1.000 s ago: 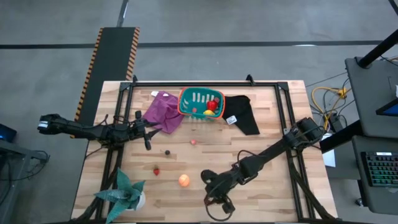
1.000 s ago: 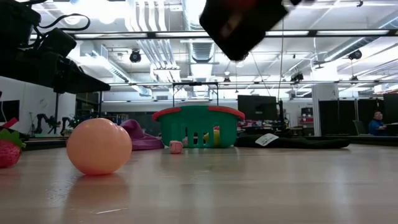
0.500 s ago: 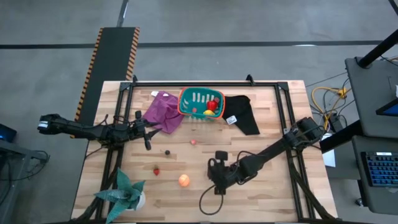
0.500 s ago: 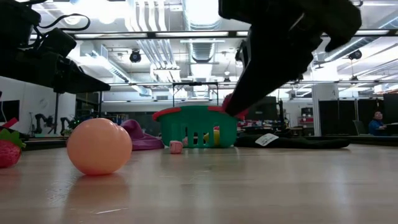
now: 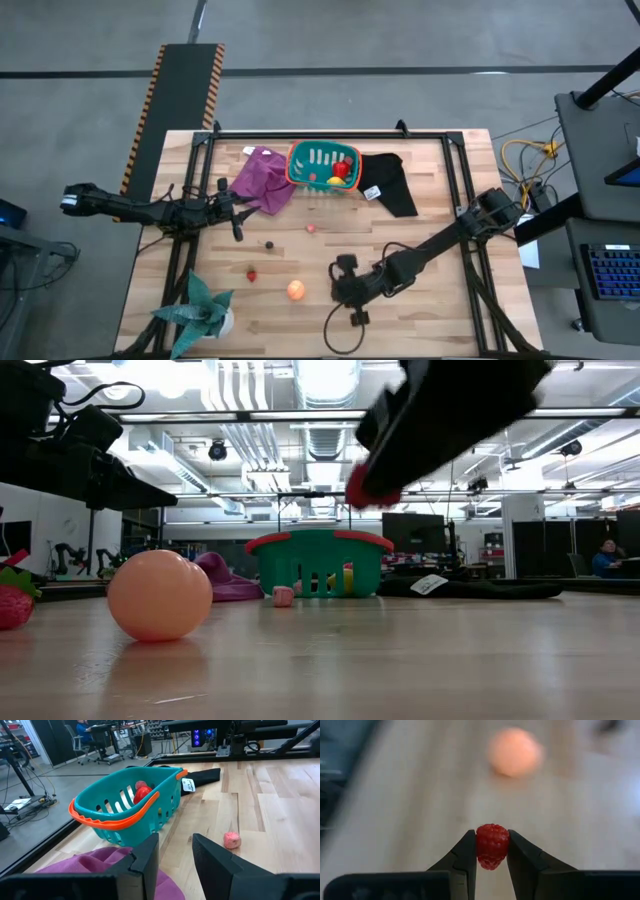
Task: Pick and placing Produce into tupperware
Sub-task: Put the red raspberry into the blue bin
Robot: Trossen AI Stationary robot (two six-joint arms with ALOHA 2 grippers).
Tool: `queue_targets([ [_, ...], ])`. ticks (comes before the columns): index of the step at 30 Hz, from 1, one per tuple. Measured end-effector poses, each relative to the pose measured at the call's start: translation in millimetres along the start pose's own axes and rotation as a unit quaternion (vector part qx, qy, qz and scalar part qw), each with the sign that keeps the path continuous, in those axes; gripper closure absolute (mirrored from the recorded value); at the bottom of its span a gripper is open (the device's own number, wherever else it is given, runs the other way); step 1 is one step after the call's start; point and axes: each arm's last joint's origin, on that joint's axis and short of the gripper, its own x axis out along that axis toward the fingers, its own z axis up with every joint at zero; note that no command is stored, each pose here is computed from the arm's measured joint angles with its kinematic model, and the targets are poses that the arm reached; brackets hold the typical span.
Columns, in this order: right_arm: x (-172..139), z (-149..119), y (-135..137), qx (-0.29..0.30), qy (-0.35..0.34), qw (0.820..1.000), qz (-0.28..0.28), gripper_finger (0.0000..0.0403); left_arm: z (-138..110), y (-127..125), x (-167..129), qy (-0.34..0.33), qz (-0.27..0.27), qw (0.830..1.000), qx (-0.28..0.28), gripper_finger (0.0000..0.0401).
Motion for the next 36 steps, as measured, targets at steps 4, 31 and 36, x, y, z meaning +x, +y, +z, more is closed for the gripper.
queue_targets([
  [4,-0.4,9.0,4.1,-0.023,-0.029,0.994,0.107,0.0329,0.0,0.0,0.0,0.000,0.000,1.000,0.000,0.0296],
  [31,-101.4,11.7,-162.0,-0.035,-0.126,0.991,-0.033,0.0330,-0.7,0.0,0.0,0.003,0.000,1.000,0.002,0.0296],
  [36,-110.4,-1.7,-205.6,0.008,-0.120,0.989,-0.083,0.0330,-0.7,0.0,0.0,0.003,0.000,1.000,0.002,0.0296],
])
